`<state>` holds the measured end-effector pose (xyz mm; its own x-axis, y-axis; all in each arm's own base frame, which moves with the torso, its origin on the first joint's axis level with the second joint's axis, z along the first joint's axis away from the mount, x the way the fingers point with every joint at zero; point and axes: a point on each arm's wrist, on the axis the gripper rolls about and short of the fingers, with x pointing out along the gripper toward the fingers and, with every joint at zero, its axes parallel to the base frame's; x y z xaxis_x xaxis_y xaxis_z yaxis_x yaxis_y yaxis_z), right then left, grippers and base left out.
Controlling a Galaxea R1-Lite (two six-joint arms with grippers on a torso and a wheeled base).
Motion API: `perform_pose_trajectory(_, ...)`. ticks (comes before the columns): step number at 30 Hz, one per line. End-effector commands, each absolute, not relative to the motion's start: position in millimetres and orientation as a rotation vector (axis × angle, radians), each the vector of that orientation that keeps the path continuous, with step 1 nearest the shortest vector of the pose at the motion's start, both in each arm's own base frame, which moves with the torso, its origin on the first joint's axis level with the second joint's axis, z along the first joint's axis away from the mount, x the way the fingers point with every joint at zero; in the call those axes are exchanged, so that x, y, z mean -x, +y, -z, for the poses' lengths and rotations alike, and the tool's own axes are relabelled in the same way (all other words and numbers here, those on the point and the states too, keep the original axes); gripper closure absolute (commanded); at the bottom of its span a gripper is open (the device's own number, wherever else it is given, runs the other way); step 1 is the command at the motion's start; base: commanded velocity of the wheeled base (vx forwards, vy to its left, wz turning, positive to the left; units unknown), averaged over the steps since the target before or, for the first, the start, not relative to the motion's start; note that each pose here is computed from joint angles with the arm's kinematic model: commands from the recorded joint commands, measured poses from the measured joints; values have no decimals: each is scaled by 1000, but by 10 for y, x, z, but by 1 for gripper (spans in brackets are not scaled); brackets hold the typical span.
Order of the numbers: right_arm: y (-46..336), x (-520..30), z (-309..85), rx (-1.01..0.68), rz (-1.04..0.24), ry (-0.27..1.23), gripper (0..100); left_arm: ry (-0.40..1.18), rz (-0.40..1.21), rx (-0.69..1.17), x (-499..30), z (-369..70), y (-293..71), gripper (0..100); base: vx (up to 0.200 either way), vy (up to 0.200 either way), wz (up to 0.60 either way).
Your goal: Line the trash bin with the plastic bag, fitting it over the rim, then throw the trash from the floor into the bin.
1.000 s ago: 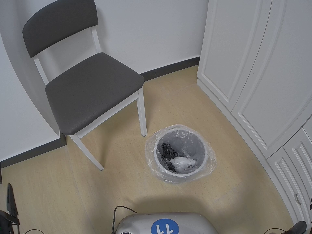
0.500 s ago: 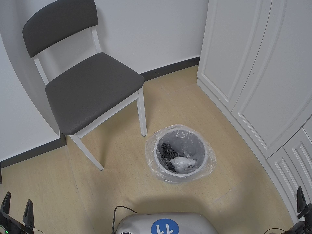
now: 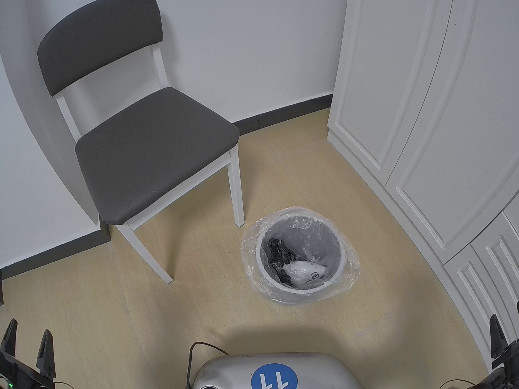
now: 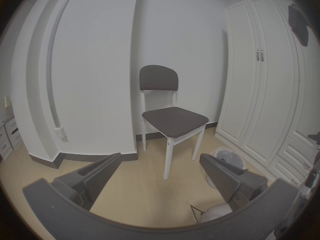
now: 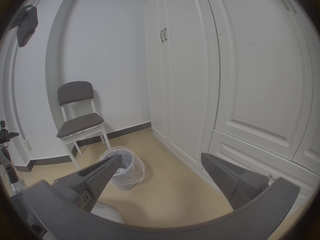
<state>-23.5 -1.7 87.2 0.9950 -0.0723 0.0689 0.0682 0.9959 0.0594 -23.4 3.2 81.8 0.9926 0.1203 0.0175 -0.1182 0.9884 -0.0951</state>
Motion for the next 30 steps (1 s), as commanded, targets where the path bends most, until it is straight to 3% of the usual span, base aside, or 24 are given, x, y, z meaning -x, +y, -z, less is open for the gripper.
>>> perform_pose_trajectory(1, -13, 232, -823, -68, 53, -66, 0, -31, -98, 97, 240, -806, 27, 0, 0, 0, 0)
perform_pose_trajectory(7, 16, 233, -826, -70, -77, -62, 0, -34, -91, 83, 238, -805, 26, 0, 0, 0, 0)
perform_pose_trajectory(10, 15, 233, -826, -71, -73, -62, 0, -32, -82, 80, 236, -801, 24, 0, 0, 0, 0)
perform_pose_trajectory(14, -15, 232, -822, -36, 62, -64, 0, -34, -82, 75, 236, -802, 24, 0, 0, 0, 0)
perform_pose_trajectory(20, -3, 232, -747, -11, 12, 15, 0, -27, -59, 36, 235, -795, 18, 0, 0, 0, 0)
perform_pose_trajectory(30, -3, 228, -755, -12, 9, 0, 0, 0, 14, -3, 228, -755, 2, 0, 0, 0, 0)
